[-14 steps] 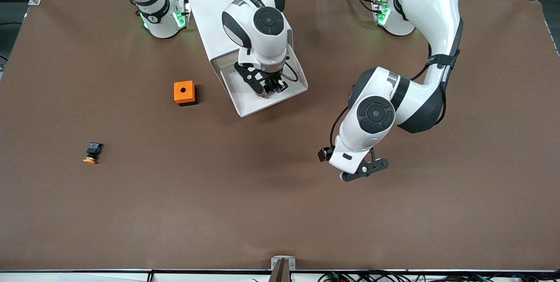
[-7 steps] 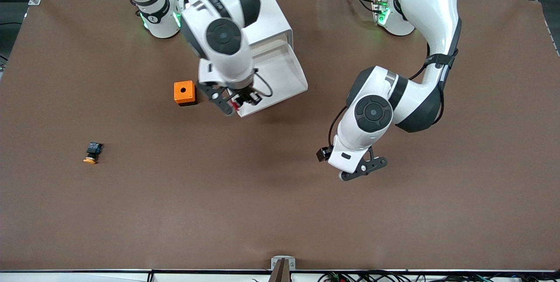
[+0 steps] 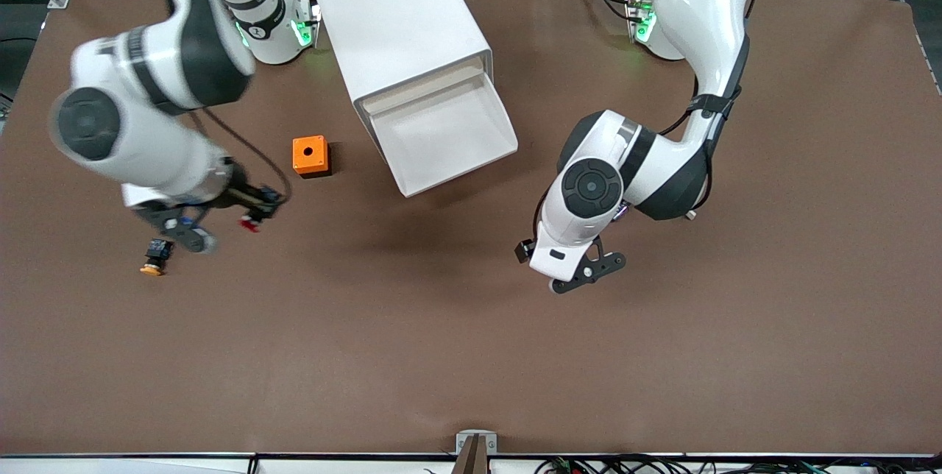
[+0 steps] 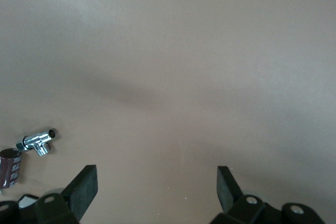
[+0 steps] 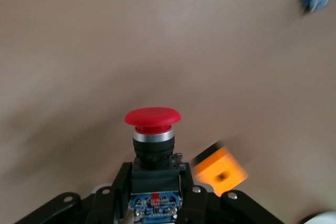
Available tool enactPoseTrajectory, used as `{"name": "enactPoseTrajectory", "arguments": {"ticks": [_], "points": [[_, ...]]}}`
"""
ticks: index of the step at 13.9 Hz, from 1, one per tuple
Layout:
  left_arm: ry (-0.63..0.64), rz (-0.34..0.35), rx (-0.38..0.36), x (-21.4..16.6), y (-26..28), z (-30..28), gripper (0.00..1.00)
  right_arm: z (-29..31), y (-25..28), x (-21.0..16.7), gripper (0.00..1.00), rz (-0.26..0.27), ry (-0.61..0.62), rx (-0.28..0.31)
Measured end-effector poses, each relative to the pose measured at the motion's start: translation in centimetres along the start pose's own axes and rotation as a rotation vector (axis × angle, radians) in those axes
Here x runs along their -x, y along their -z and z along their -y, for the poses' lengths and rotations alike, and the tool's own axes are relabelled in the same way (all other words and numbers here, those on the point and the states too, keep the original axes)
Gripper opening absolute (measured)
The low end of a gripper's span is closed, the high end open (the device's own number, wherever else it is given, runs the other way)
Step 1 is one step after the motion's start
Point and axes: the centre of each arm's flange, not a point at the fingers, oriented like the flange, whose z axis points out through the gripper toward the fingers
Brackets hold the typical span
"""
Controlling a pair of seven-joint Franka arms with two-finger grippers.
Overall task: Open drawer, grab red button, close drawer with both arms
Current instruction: 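Carry the red button beside the yellow button while the left gripper reaches the drawer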
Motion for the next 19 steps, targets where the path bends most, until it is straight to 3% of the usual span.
{"name": "enactPoseTrajectory", "arguments": {"ticks": [3,6,11,19], "points": [[-0.017,0.024,-0.032,1.3,-2.0,-0.3,1.0,-9.1,-2.1,-4.7,0.41,-0.007,0.133,0.007],[-0.064,0.034,-0.047,4.3,-2.9,-2.0,1.0,-14.2,-6.5,-6.9,0.41,-0.051,0.212,0.025],[-0.139,0.054,-0.038,9.7,-3.1,-5.1,1.0,-18.8,-12.5,-8.1,0.41,-0.141,0.283,0.009],[-0.19,0.079,-0.045,13.8,-4.0,-6.9,1.0,-20.1,-20.1,-11.2,0.41,-0.2,0.294,0.013]]}}
